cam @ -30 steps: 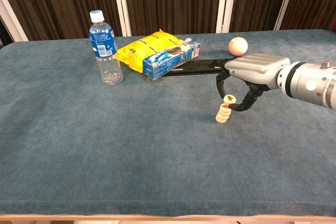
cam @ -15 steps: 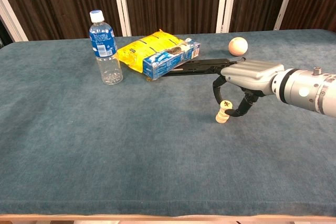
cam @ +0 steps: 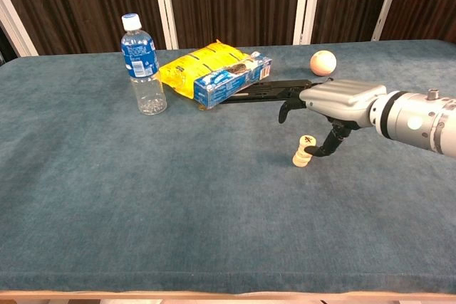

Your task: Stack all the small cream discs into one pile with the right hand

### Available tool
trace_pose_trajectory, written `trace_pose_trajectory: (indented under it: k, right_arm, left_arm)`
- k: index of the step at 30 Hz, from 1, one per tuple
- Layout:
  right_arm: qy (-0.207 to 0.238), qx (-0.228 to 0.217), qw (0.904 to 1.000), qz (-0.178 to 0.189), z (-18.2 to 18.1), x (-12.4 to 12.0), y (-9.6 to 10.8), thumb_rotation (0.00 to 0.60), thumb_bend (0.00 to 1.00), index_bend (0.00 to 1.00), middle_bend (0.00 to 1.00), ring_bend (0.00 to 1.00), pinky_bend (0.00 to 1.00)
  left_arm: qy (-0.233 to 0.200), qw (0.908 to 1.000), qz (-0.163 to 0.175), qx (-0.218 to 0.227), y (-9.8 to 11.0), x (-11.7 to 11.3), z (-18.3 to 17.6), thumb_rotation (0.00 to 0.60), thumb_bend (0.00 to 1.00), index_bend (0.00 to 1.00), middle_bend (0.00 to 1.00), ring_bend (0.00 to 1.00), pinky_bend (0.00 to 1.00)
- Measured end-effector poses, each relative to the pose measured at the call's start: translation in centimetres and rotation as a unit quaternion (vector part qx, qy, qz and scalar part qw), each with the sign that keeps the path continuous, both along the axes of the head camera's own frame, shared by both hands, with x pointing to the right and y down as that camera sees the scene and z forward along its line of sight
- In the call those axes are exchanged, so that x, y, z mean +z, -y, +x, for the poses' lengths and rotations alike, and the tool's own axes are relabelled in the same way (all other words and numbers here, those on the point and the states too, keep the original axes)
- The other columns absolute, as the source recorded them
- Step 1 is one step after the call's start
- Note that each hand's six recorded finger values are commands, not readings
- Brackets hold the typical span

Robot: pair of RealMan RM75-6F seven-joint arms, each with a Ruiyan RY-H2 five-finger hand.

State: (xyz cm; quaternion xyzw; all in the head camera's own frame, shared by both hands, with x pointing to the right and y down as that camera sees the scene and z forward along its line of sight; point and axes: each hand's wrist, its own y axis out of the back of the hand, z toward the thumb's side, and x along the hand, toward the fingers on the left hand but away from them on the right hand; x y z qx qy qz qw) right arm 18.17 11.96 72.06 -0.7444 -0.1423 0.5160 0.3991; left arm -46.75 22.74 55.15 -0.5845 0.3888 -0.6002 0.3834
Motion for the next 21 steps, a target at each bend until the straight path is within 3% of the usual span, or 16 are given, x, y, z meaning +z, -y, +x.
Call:
trace_pose_trajectory:
  k: [3, 7, 9, 13, 16, 21]
  right_arm:
    - [0.006, 0.003, 1.0, 0.007, 0.3, -0.8, 0.2, 0.6, 0.44, 0.26, 0.01, 0.0, 0.0]
    - [0.021, 0.021, 0.9994, 0.019, 1.9, -2.7, 0.5, 0.6, 0.24, 0.1, 0.0, 0.0, 0.0]
    - [0.024, 0.036, 0.9987, 0.028, 3.8, -4.3, 0.4, 0.6, 0.21, 0.04, 0.0, 0.0, 0.0]
    - [0.001, 0.079, 0.9951, 0.06, 10.0, -8.1, -0.6, 0.6, 0.18, 0.01, 0.0, 0.0, 0.0]
    - [-0.025, 0.134, 0.9865, 0.09, 15.7, -11.0, -2.5, 0.6, 0.18, 0.03, 0.0, 0.0, 0.0]
    - [-0.065, 0.251, 0.9581, 0.121, 24.1, -14.3, -8.7, 0.6, 0.18, 0.03, 0.0, 0.0, 0.0]
  left_arm:
    - [0.0, 1.0, 0.0, 0.0, 0.0, -0.1, 0.0, 0.6, 0.38, 0.0, 0.0, 0.0, 0.09]
    - [0.0, 1.0, 0.004, 0.0, -0.1, -0.3, -0.1, 0.6, 0.38, 0.0, 0.0, 0.0, 0.09]
    - [0.0, 1.0, 0.006, -0.002, -0.1, -0.5, -0.2, 0.6, 0.38, 0.0, 0.0, 0.0, 0.09]
    - [0.005, 1.0, 0.006, -0.003, -0.2, -0.6, -0.3, 0.6, 0.38, 0.0, 0.0, 0.0, 0.09]
    - [0.014, 0.9999, 0.001, -0.001, -0.3, -0.4, -0.2, 0.6, 0.38, 0.0, 0.0, 0.0, 0.09]
    - [0.029, 0.9994, -0.013, 0.011, -0.7, 0.6, 0.5, 0.6, 0.38, 0.0, 0.0, 0.0, 0.09]
